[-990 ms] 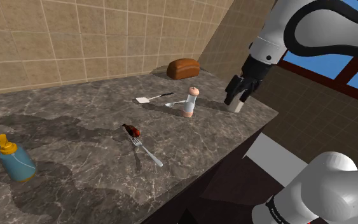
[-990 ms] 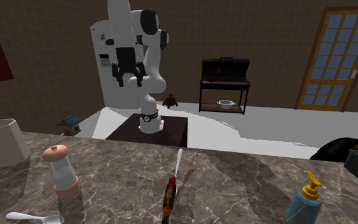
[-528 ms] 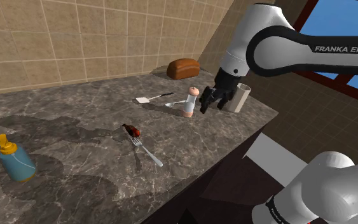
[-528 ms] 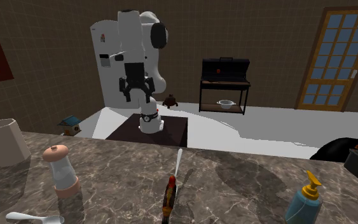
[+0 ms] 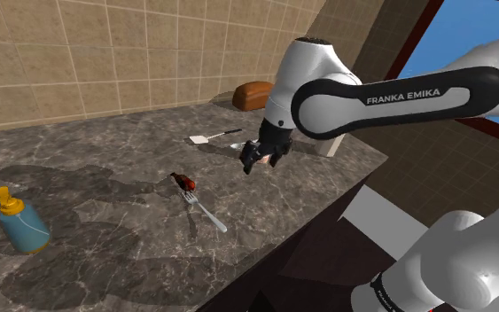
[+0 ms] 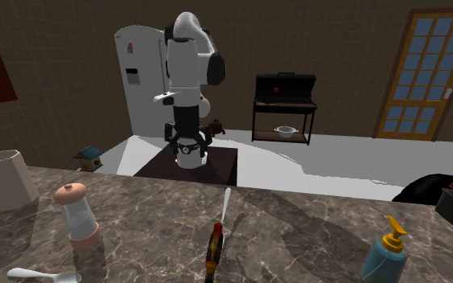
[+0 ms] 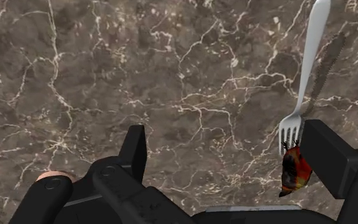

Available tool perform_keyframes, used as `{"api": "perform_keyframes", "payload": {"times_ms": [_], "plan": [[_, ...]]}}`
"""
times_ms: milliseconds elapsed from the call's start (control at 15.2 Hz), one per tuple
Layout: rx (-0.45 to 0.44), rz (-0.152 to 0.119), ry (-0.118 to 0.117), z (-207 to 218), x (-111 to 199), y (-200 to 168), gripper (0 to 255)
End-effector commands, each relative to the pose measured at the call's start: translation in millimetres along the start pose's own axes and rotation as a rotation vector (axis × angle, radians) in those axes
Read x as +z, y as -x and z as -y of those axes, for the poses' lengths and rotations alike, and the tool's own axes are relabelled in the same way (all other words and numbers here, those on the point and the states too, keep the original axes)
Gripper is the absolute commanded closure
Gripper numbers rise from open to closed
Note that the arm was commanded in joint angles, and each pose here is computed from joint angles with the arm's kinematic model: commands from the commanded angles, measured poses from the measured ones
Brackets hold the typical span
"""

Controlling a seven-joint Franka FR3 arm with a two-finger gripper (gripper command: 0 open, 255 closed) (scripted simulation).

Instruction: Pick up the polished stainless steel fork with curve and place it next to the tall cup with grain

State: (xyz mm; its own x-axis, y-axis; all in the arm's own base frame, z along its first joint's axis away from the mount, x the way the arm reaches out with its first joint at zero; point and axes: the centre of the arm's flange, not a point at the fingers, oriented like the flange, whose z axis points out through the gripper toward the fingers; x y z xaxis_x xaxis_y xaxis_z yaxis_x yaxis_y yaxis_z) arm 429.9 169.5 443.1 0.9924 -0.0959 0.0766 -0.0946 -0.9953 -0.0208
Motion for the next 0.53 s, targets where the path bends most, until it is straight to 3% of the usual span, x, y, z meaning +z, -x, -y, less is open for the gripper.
{"api": "perform_keyframes", "payload": {"times_ms": [0, 462], "plan": [[-0.003, -0.004, 0.004, 16.5, 17.8, -10.7, 0], [-0.015, -0.014, 0.023, 75.4, 81.9, -45.2, 0]]}}
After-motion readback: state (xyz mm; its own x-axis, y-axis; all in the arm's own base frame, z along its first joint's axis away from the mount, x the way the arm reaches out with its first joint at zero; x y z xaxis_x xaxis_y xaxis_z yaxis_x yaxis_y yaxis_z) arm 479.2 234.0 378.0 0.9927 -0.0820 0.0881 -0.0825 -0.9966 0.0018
